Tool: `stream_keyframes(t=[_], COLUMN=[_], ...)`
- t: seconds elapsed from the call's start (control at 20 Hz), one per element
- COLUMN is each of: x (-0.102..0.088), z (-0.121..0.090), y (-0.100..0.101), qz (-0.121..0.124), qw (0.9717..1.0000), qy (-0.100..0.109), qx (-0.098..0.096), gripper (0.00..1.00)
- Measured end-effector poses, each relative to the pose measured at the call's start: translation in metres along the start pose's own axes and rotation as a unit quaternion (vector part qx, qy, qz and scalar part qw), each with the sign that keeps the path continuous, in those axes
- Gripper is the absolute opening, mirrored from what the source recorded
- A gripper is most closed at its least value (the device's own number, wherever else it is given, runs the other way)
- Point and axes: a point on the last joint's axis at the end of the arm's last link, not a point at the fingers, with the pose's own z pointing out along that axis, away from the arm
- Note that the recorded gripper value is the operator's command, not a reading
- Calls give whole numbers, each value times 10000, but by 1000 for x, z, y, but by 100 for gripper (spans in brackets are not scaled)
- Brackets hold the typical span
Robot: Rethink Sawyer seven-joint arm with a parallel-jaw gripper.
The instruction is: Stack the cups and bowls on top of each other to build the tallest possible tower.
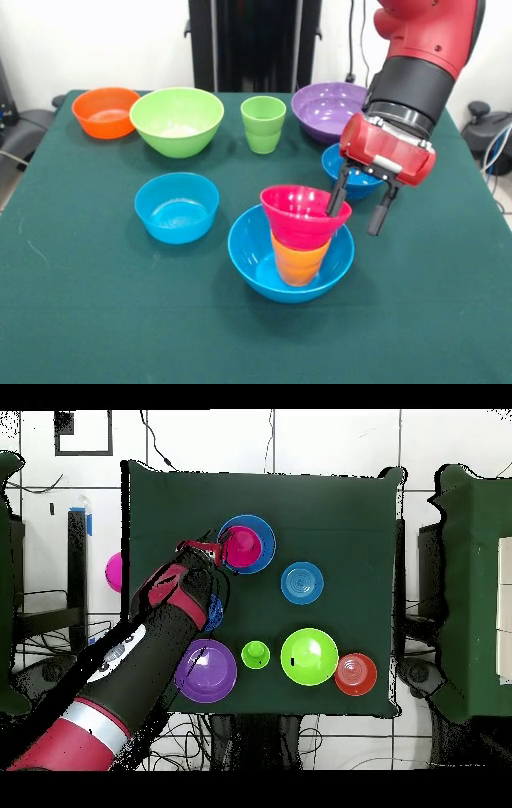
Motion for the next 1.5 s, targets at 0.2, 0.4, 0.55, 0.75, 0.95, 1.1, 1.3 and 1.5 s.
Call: stream_keyframes(t=[0.2,0.4,0.55,0.75,0.95,1.1,1.3,1.5], x=[-1,-4,-5,-7,-15,-28,-56,-84], z=[0,0,0,-1,-5,-12,-27,-44], y=[1,2,2,2,1,0,-4,-13], qz=[52,150,201,212,257,347,516,712], qw=[10000,9999,9998,9998,9996,9993,9981,9963], qy=[-1,-4,-5,-17,-68,-144,-308,-402], qx=[2,7,9,5,-11,-52,-160,-278], gripper=[100,100,100,100,100,100,100,100])
